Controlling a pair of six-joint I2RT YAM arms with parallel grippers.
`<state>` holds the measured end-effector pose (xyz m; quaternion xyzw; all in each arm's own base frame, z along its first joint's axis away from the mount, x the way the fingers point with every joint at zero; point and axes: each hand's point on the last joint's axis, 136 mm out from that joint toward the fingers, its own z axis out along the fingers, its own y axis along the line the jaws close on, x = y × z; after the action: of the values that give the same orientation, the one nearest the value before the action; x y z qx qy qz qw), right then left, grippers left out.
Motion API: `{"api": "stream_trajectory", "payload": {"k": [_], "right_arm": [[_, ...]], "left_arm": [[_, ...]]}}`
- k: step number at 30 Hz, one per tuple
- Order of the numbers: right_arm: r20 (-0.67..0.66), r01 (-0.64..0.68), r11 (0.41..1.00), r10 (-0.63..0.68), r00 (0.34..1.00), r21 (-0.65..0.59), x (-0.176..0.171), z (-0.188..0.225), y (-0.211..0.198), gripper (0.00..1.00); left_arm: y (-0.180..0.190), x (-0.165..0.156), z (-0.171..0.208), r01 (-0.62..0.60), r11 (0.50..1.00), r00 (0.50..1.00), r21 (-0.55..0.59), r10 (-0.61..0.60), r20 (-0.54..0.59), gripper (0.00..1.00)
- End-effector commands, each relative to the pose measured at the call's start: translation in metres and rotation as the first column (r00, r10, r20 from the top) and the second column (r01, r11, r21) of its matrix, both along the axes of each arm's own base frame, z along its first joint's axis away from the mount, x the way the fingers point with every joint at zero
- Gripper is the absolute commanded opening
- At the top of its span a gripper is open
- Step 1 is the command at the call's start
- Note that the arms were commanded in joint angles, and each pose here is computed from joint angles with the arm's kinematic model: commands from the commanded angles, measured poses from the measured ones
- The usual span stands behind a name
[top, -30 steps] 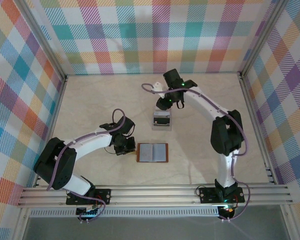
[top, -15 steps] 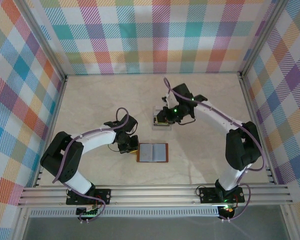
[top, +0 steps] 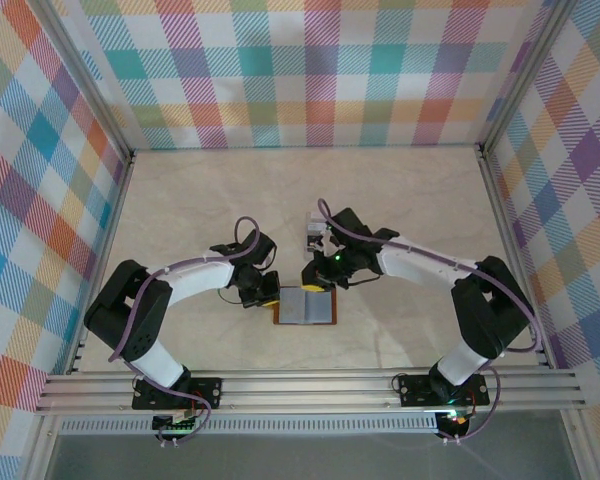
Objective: Take the credit cards out of the card holder
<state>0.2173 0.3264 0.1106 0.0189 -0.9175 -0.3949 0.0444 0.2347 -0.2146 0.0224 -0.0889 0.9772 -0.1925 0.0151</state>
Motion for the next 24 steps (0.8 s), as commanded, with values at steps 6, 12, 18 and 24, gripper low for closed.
{"api": "stream_trajectory", "payload": {"k": [6, 12, 18, 24], "right_arm": [[-0.023, 0.042, 0.998, -0.043, 0.999, -0.056, 0.005, -0.034, 0.028, 0.07], [-0.054, 0.03, 0.998, -0.033, 0.998, -0.06, 0.004, -0.055, 0.044, 0.04], [-0.076, 0.016, 0.997, -0.022, 0.997, -0.077, 0.001, -0.069, 0.054, 0.03], [-0.072, 0.008, 0.989, -0.019, 0.997, -0.151, -0.001, -0.086, 0.047, 0.03]], "left_arm": [[0.006, -0.008, -0.01, -0.012, 1.0, 0.999, 0.001, 0.012, -0.036, 0.06], [0.007, -0.01, -0.012, -0.011, 1.0, 0.999, -0.001, 0.011, -0.038, 0.06], [0.005, -0.01, -0.01, -0.01, 1.0, 0.999, -0.008, 0.01, -0.034, 0.06], [0.006, -0.011, -0.012, -0.006, 1.0, 0.999, -0.005, 0.006, -0.039, 0.06]]}}
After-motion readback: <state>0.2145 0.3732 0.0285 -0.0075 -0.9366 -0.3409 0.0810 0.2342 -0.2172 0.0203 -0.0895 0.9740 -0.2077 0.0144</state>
